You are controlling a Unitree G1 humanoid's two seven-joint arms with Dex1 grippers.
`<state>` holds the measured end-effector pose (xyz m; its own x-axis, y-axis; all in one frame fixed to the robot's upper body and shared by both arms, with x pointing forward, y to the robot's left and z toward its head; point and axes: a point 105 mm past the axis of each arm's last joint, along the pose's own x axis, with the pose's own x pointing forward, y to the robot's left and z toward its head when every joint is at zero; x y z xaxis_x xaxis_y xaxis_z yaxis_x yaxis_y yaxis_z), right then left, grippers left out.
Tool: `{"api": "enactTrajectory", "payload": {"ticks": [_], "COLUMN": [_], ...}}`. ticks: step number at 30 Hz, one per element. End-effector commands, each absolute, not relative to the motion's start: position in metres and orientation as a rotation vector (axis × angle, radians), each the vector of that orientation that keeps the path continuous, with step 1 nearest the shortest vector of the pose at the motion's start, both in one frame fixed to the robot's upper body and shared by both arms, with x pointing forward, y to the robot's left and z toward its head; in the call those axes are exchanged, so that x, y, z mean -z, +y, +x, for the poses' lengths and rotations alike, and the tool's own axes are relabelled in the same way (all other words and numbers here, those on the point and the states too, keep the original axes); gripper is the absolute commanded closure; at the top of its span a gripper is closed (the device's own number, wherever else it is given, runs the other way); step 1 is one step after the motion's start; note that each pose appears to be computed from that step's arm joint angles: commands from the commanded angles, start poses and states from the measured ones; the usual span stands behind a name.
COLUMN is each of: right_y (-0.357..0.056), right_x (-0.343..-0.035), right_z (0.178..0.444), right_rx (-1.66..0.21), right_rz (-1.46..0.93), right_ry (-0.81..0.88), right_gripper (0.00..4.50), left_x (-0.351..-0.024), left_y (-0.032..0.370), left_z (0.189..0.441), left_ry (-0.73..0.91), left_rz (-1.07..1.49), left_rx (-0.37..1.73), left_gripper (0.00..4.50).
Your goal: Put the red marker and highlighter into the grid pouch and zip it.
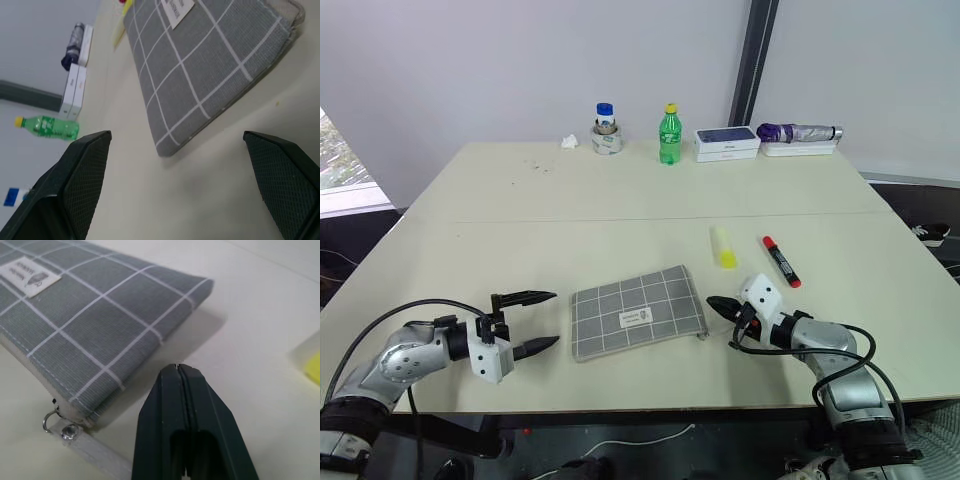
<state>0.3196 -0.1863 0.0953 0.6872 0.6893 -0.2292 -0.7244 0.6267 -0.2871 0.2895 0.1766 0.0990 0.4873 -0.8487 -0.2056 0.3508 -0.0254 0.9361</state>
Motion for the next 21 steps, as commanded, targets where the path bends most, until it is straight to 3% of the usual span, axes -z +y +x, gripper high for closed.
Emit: {"api": "enactTrajectory", "payload": {"ticks": [1,21], "right_y": [-0.182,-0.165], "right_x": [-0.103,-0.095], "right_z": [0.322,0.327], "right_rx": [-0.814,-0.859], "right_rz": [-0.403,-0.421], "right_ry": [0.055,0.041], "right_gripper": [4.49,4.49], "left_x": [-0.085,-0.072], "left_y": [0.161,0.139], "left_z": [0.285,0.29], "left_ry": [-0.526,-0.552], "left_rz": [1.271,1.276], "left_rx": [1.111,1.15], "left_gripper": [0.0,0.0]}}
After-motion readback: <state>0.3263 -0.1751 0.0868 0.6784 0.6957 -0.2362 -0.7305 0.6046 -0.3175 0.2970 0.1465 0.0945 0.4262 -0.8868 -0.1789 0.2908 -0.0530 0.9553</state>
